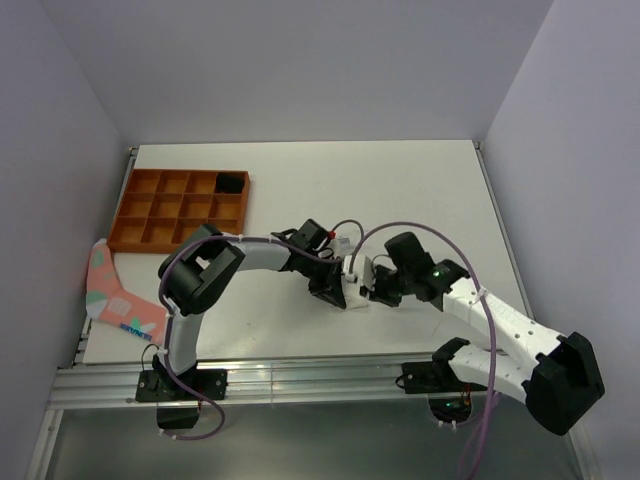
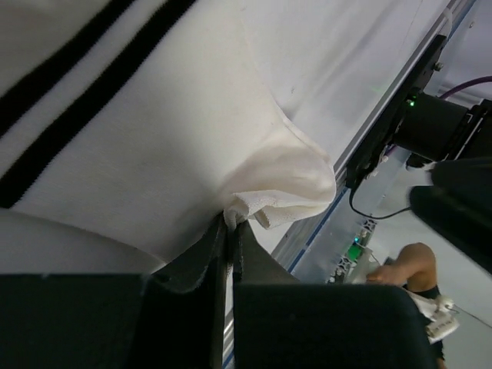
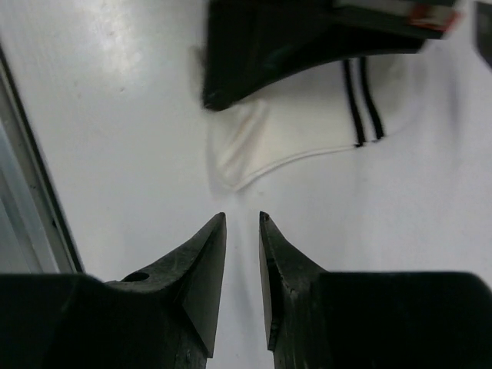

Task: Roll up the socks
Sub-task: Roll the sock at the center of the board.

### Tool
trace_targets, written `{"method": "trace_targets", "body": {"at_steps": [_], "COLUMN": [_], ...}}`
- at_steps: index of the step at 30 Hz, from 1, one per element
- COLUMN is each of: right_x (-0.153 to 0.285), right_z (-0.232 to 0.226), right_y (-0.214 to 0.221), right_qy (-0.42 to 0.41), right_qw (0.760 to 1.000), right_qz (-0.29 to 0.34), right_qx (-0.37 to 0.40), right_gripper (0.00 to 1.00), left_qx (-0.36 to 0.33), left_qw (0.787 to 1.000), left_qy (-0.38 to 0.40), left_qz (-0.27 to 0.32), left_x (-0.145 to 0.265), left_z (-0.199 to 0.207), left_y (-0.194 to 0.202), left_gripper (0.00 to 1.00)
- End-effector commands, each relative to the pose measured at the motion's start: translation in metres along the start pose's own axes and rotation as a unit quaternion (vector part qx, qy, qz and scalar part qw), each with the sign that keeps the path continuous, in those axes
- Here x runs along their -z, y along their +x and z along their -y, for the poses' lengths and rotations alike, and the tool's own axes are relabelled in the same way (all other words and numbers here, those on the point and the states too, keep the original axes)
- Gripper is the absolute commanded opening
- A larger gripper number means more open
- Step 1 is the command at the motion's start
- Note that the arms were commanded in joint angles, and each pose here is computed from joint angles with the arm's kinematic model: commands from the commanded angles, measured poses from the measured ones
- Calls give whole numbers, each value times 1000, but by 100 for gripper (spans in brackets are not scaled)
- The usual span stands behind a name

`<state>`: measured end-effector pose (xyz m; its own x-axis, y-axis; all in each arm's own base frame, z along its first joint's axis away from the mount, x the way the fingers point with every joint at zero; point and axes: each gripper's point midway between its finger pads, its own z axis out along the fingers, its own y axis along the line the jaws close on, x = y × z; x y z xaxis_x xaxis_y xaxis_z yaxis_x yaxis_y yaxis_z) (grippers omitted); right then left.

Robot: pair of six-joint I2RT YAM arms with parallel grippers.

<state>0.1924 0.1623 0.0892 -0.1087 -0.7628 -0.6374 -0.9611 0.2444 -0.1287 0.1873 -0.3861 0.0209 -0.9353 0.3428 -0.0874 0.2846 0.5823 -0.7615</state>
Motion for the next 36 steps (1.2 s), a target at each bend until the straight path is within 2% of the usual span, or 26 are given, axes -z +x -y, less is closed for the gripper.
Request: {"method": "trace_targets", "body": {"at_steps": [1, 8, 13, 18, 22, 36], "right_x": [-9, -14, -23, -34, -39, -60], "right_z": [-6, -19, -32, -46, -50, -55], "right_y": [-11, -23, -23, -22, -23, -25], "right_qy": [15, 20, 13, -1, 13, 37], "right_qw": [996, 987, 978, 969, 960, 934], "right_qz": [19, 51, 50, 41, 52, 34], "right_qx": [88, 154, 200, 242, 274, 353], "right_gripper": [32, 38, 43, 43, 46, 44], "left_qx": [52, 67, 71, 74, 74, 71], "left_qw": [997, 996, 994, 993, 993, 992], "left_qy": [-29, -25, -32, -32, -30, -27], "left_qz": [-40, -60, -78, -86, -89, -98], "left_x": [4, 5, 4, 3, 3, 1], "left_z": [-25, -31, -37, -41, -40, -44], "left_y": [16, 21, 27, 30, 30, 34], "left_gripper": [0, 0, 0, 0, 0, 0]}}
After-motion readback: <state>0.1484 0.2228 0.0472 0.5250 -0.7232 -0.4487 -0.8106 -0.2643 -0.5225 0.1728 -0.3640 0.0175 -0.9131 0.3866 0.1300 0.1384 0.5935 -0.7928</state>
